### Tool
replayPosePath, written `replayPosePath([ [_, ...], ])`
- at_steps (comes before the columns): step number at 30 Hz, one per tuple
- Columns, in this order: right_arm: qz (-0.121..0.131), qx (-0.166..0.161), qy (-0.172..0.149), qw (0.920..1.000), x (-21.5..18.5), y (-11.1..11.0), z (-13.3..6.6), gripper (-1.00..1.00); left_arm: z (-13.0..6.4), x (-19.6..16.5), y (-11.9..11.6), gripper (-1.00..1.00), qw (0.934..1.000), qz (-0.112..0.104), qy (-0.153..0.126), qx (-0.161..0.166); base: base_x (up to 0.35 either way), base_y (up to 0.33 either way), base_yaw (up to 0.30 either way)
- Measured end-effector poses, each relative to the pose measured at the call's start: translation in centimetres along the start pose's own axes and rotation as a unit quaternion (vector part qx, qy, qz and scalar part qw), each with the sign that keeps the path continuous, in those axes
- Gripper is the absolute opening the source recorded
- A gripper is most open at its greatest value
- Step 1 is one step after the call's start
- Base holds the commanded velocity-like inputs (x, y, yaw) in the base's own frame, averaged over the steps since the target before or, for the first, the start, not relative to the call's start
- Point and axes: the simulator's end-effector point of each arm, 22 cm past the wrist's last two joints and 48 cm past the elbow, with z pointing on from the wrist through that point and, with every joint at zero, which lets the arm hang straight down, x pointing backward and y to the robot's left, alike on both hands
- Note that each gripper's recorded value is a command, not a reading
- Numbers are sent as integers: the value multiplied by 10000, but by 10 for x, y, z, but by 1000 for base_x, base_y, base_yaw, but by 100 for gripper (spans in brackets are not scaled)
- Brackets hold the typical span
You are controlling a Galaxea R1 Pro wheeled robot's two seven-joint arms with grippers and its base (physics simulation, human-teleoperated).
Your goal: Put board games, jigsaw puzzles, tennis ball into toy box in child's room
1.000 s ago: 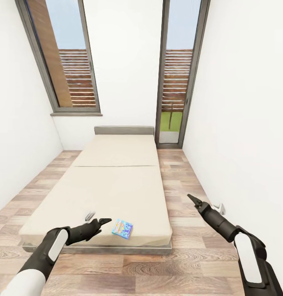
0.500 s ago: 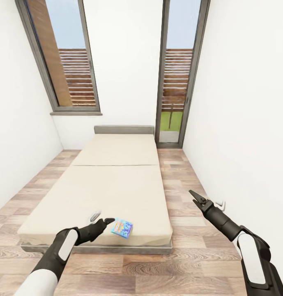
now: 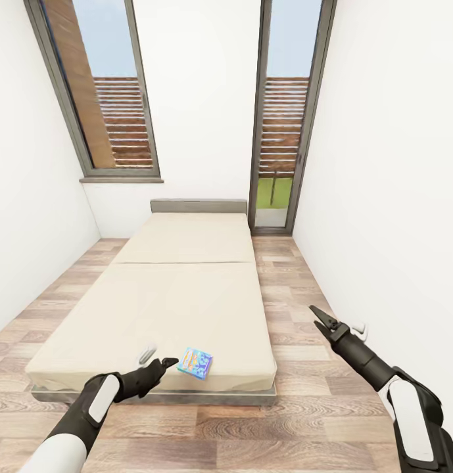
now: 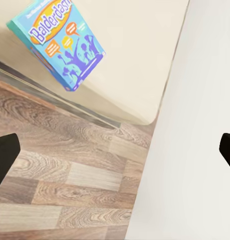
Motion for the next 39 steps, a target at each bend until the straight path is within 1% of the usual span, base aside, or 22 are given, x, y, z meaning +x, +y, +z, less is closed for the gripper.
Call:
replayPosePath([
  [2, 47, -55, 13, 10000, 3, -2, -3, 100, 4, 4, 2, 100, 10000, -11, 24, -8, 0, 0, 0],
  [6, 79, -105, 26, 9999, 7, -5, -5, 100, 10, 14, 14, 100, 9999, -82, 111, -71, 0, 0, 0],
  [14, 89, -111, 33, 9999, 12, -16, -6, 100, 14, 9, 25, 100, 9999, -83, 97, -51, 0, 0, 0],
  [16, 89, -113, 35, 9999, 13, -18, -6, 100, 12, 3, 27, 100, 10000, -63, 61, 30, 0, 0, 0],
  [19, 90, -113, 34, 9999, 15, -22, -5, 100, 10, -2, 24, 100, 9997, -46, 32, 248, 0, 0, 0],
  [20, 89, -114, 33, 9999, 16, -23, -5, 100, 10, -3, 21, 100, 9993, -38, 24, 372, 0, 0, 0],
  [23, 89, -117, 33, 9999, 18, -27, -5, 100, 8, -8, 16, 100, 9981, -10, -14, 610, 0, 0, 0],
  [26, 90, -115, 32, 9999, 20, -31, -5, 100, 9, -10, 17, 100, 9975, -1, -34, 708, 0, 0, 0],
  [32, 86, -106, 27, 9999, 24, -40, -5, 100, 14, -13, 17, 100, 9968, 33, -99, 795, 0, 0, 0],
  [39, 93, -100, 12, 9999, 28, -50, -6, 100, 21, -23, 13, 100, 9950, 142, -290, 941, 0, 0, 0],
])
